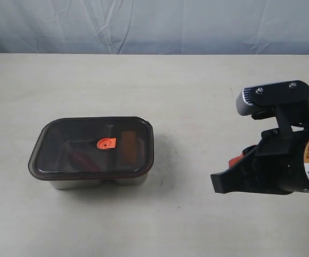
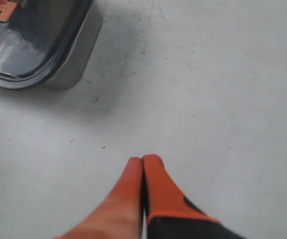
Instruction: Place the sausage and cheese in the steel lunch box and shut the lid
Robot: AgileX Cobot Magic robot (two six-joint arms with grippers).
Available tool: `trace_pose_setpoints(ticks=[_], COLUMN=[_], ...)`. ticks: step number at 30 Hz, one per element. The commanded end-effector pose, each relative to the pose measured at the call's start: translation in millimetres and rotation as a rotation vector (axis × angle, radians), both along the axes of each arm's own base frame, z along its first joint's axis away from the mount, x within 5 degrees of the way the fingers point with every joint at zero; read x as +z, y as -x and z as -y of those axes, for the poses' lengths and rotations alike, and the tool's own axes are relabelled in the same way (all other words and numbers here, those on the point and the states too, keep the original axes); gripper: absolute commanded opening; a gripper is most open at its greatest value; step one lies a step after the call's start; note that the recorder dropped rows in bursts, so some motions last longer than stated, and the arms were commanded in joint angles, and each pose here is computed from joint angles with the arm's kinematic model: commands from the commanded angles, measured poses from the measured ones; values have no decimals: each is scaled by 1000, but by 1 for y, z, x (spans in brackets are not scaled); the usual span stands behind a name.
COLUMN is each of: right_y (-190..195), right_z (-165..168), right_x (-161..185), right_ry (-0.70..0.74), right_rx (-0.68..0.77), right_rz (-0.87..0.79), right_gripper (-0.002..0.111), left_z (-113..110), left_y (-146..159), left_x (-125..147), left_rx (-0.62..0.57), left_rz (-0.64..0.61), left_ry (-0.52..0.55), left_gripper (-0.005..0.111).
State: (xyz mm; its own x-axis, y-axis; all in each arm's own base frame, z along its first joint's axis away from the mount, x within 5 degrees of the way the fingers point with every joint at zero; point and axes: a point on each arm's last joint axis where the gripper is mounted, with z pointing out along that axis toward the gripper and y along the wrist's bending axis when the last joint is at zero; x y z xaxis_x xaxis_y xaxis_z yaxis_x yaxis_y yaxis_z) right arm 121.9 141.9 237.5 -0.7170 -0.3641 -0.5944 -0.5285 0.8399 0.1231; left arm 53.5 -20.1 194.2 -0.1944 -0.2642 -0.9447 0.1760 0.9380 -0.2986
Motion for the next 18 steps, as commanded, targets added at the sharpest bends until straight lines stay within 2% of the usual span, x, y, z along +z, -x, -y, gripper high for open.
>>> trace_pose_setpoints(ticks=[1, 6, 8, 11, 15, 18], right_y=[1, 9, 21, 38, 52, 63], right_z=[1, 11, 30, 77, 112, 123], right_x=[0, 20, 36, 50, 30, 14], right_ry=[-2, -94, -218, -420, -489, -552], right_rx=[7, 7, 0, -144, -354, -432], right_rz=[10, 78, 173, 397, 562, 698], right_gripper=[-1, -1, -1, -1, -1, -1], left_z=[0, -1, -1, -1, -1, -1], left_y=[0, 0, 0, 0, 0, 0], left_x=[-2, -2, -2, -2, -2, -2], left_rx=[2, 3, 3, 3, 3, 3], left_rz=[1, 1, 1, 1, 1, 1], left_ry=[-28, -38, -38, -38, -38, -38], left_gripper=[0, 0, 0, 0, 0, 0])
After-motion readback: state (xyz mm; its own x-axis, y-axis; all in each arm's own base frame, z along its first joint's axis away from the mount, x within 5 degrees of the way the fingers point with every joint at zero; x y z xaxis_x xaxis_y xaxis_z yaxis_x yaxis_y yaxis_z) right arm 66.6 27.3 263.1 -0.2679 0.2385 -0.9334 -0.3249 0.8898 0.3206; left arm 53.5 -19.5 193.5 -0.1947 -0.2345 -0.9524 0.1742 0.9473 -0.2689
